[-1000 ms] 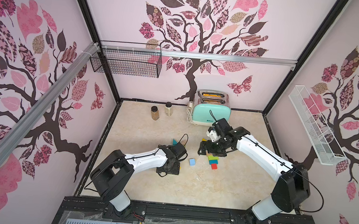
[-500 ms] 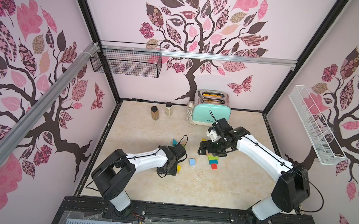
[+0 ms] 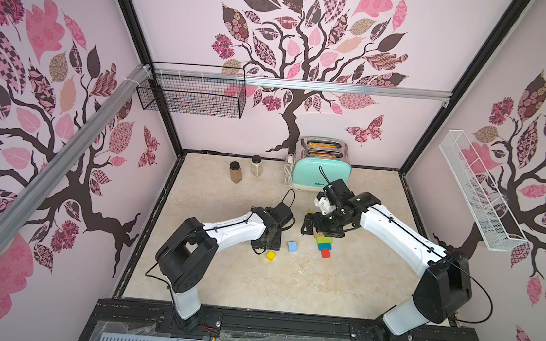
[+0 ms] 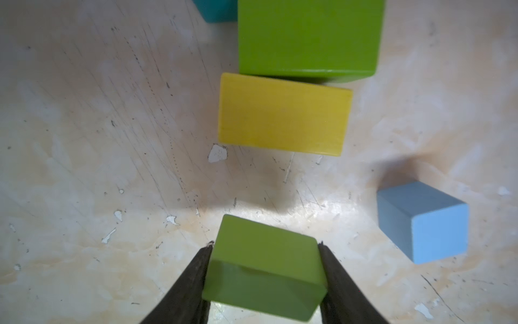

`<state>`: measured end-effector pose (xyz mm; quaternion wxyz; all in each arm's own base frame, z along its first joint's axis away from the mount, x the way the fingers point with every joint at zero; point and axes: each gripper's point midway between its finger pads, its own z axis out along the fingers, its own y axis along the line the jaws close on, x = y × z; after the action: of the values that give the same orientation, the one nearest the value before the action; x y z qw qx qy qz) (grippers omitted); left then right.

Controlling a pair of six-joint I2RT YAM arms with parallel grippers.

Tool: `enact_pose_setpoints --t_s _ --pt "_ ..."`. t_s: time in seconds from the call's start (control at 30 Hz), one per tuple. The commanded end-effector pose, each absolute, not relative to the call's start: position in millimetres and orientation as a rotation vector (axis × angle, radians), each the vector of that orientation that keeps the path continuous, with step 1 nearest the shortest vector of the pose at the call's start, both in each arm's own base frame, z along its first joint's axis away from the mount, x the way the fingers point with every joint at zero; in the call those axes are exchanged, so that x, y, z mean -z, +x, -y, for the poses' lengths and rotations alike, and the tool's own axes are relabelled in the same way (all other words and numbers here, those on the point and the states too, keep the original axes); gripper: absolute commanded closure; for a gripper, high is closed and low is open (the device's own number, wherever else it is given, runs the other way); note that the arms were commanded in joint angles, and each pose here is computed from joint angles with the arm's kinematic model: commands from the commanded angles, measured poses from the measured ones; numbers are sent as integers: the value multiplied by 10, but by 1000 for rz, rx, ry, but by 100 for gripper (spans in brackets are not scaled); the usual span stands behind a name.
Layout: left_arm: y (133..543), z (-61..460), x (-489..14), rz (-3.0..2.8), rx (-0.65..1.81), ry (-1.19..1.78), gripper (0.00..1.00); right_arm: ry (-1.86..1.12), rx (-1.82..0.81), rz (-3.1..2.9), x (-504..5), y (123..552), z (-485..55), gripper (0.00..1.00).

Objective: Assemble a carrot with building blocks
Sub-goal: Assemble the building block at the center of the board.

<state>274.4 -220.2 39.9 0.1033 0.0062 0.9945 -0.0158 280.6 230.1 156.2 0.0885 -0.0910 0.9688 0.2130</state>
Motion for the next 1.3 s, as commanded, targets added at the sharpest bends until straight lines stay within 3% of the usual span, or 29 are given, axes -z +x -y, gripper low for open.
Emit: enact_pose_setpoints --t_s 0.0,1.1,1.27 --pt "2889 2230 -410 -2921 102 -17 61 -271 -636 -2817 -1756 2889 -2311 1" --pt "3168 2275 -156 -2927 105 -133 58 -282 -612 -2841 -1648 2931 -2306 1" --pt "3203 2300 -167 -2924 114 -139 46 -288 -614 -2849 -1626 2924 -2312 1"
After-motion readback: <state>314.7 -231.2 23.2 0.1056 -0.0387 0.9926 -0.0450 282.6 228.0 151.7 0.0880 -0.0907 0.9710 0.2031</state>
